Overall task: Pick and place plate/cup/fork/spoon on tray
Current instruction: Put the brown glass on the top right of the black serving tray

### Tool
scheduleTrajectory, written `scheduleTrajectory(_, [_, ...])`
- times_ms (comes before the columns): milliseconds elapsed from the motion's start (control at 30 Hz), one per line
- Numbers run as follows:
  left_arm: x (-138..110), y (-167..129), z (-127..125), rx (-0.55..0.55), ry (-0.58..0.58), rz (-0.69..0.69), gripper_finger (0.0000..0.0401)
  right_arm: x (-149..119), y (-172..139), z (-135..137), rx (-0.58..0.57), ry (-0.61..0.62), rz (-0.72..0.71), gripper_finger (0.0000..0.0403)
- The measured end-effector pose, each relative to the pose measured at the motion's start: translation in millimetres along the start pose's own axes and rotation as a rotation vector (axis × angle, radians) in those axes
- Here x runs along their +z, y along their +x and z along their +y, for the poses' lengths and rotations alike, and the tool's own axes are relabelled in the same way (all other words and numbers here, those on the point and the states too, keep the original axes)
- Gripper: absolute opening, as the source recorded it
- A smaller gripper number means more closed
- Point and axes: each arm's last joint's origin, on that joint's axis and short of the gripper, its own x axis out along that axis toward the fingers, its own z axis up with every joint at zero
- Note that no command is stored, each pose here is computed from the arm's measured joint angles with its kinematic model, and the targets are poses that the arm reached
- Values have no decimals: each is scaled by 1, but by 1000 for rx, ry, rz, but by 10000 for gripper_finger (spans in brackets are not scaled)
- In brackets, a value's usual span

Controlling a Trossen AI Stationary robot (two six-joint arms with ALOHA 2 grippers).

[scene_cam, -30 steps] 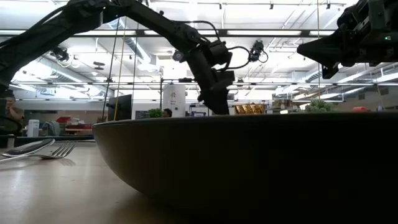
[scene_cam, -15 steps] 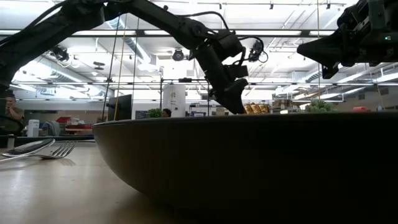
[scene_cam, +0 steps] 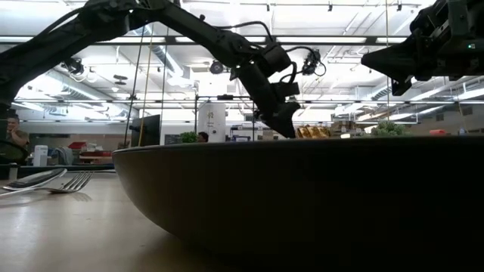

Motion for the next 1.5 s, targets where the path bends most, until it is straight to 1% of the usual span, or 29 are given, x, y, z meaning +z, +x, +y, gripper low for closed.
scheduleTrajectory(167, [-4,8,-7,-10,10,12,150,0,0,0,0,0,0,34])
scheduleTrajectory(267, [0,8,-9,-6,10,-25,144,0,0,0,0,0,0,34])
scheduleTrajectory(433, [8,7,-12,3,1,-95,148,0,0,0,0,0,0,34])
scheduleTrajectory(533, [9,6,-15,5,4,-103,151,0,0,0,0,0,0,34])
scheduleTrajectory(733, [15,5,-15,37,-3,-156,143,0,0,0,0,0,0,34])
scheduleTrajectory(800, [17,5,-14,59,-15,-174,142,0,0,0,0,0,0,34])
scheduleTrajectory(967, [18,4,-11,154,-91,-176,142,0,0,0,0,0,1,34])
scheduleTrajectory(1033, [18,4,-10,167,-102,-177,143,0,0,0,0,0,0,34])
scheduleTrajectory(1200, [15,6,-12,164,-113,-150,161,0,0,0,0,0,0,34])
scheduleTrajectory(1367, [7,16,-15,210,-119,-101,186,0,0,0,0,0,0,34])
scheduleTrajectory(1433, [3,19,-16,202,-115,-69,194,0,0,0,0,0,0,34])
scheduleTrajectory(1500, [2,20,-16,186,-114,-69,202,0,0,0,0,0,1,34])
